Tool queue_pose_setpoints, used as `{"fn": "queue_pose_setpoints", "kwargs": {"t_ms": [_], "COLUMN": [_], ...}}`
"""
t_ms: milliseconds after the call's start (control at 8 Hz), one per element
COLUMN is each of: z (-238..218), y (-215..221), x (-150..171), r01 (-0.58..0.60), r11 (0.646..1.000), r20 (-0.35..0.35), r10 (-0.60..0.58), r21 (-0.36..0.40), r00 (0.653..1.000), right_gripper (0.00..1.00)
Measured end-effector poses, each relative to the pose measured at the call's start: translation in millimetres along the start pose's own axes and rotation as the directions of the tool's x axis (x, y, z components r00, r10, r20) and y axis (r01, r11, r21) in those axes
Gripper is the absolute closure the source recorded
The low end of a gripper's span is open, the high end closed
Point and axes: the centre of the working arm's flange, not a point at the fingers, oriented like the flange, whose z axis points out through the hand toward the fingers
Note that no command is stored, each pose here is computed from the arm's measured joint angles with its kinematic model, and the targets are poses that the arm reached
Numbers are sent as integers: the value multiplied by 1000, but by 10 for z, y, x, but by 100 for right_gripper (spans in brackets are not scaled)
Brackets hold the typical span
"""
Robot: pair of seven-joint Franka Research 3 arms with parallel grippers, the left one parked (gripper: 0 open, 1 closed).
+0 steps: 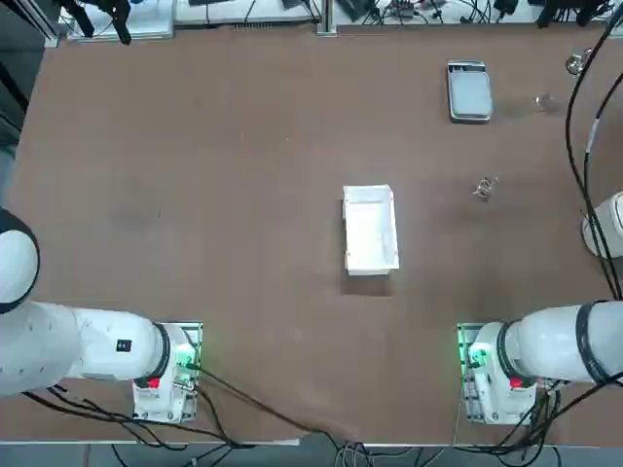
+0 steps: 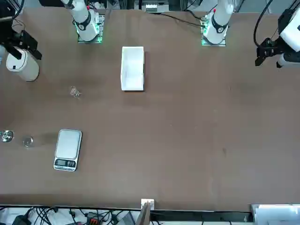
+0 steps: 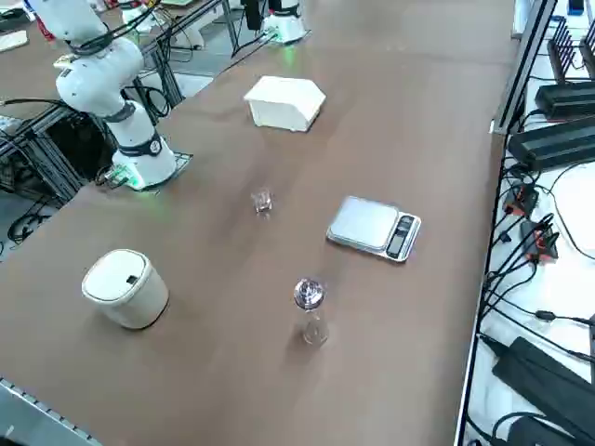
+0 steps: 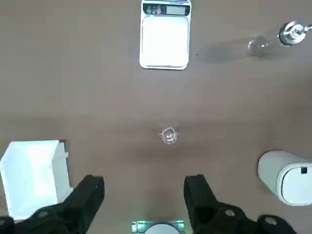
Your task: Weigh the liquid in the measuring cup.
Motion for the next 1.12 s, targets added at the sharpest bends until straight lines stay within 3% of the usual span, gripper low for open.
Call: {"fn": "queue_pose_setpoints", "kwargs": {"t_ms": [625, 875, 1125], "z": [17, 329, 933], "y": [-192, -746, -1419], "x": [-13, 74, 257], "r01": [-33, -105, -198], "r11": [999, 991, 958], "r20": [2, 34, 40], "r10": [33, 108, 211], "r21": [-8, -82, -208], "r00": [999, 994, 977], "right_gripper": [0, 0, 0]}}
